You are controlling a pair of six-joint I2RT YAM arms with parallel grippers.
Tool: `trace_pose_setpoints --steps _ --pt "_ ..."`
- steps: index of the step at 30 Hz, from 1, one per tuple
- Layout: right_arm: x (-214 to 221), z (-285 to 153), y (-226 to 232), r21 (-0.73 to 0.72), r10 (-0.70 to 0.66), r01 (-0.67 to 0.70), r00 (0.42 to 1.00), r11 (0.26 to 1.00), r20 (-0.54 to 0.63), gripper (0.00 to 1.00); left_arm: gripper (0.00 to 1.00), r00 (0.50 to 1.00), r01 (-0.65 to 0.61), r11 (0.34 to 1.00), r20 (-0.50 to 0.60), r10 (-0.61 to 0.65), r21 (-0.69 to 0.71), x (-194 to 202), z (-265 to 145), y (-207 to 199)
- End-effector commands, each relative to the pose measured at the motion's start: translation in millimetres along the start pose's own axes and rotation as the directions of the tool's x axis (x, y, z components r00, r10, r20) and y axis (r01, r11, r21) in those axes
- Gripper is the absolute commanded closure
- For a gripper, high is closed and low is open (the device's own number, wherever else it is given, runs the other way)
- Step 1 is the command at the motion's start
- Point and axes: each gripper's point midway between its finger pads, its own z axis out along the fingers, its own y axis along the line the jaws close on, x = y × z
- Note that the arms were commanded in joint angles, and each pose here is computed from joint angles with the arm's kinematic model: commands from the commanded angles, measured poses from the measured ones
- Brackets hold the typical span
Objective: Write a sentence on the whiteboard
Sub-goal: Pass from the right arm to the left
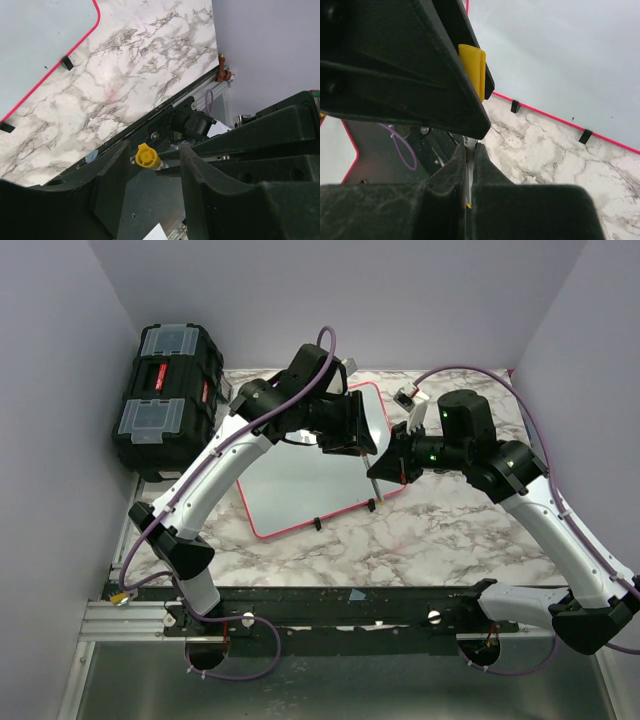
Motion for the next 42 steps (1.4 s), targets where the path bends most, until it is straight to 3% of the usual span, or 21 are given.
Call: trace_pose_setpoints --steps 1,6,11,13,14,19,20,29,35,42 --pt "-9.5 -7.7 8.4 -0.008 -0.036 0.036 0.999 0.999 0.021 0.99 0.57 0.999 0.037 0.999 0.031 -0.036 -0.023 -4.5 -9.2 1.0" --pt "-6.6 -7.5 8.4 -0.01 -0.039 0.039 0.999 0.999 0.014 0.99 0.66 0.998 0.036 0.999 0.051 -0.035 -0.024 -5.4 -12.1 2.5" --pt "-6.2 -9.1 9.6 -0.01 -0.047 0.047 0.999 0.999 0.016 0.99 1.0 0.997 0.041 0.999 0.063 -0.039 -0.025 -6.6 -13.4 3.1" --pt "-6.7 -10.0 8.7 -0.001 -0.042 0.042 0.999 0.999 0.019 0.99 1.0 0.996 0.038 0.999 0.076 -0.037 -0.016 -8.4 -16.0 0.7" --pt "-7.6 -10.7 7.2 0.012 -0.034 0.034 0.999 0.999 0.023 0.94 1.0 0.996 0.036 0.999 0.086 -0.035 -0.009 -9.4 -17.9 -0.8" --pt "-29.6 -20.4 13.7 0.025 0.059 -0.063 0.988 0.998 0.144 0.09 1.0 0.987 0.055 0.997 0.15 -0.061 0.045 -15.6 -35.4 -9.8" --pt "-36.9 -25.1 19.2 0.006 0.082 -0.085 0.979 0.996 0.186 0.01 1.0 0.984 0.06 0.996 0.166 -0.07 0.059 -18.0 -39.7 -11.5" --pt "-98.9 -59.8 51.5 -0.17 0.288 -0.235 0.84 0.957 0.46 0.0 1.0 0.928 0.083 0.974 0.34 -0.153 0.212 -43.6 -97.5 -42.8" --pt "-119.9 -68.1 71.7 -0.342 0.417 -0.271 0.762 0.9 0.495 0.01 1.0 0.864 0.085 0.919 0.431 -0.261 0.385 -57.2 -135.5 -70.2" --pt "-139.9 -75.9 86.3 -0.463 0.494 -0.26 0.706 0.847 0.507 0.12 1.0 0.805 0.072 0.859 0.479 -0.351 0.508 -68.2 -155.1 -83.8"
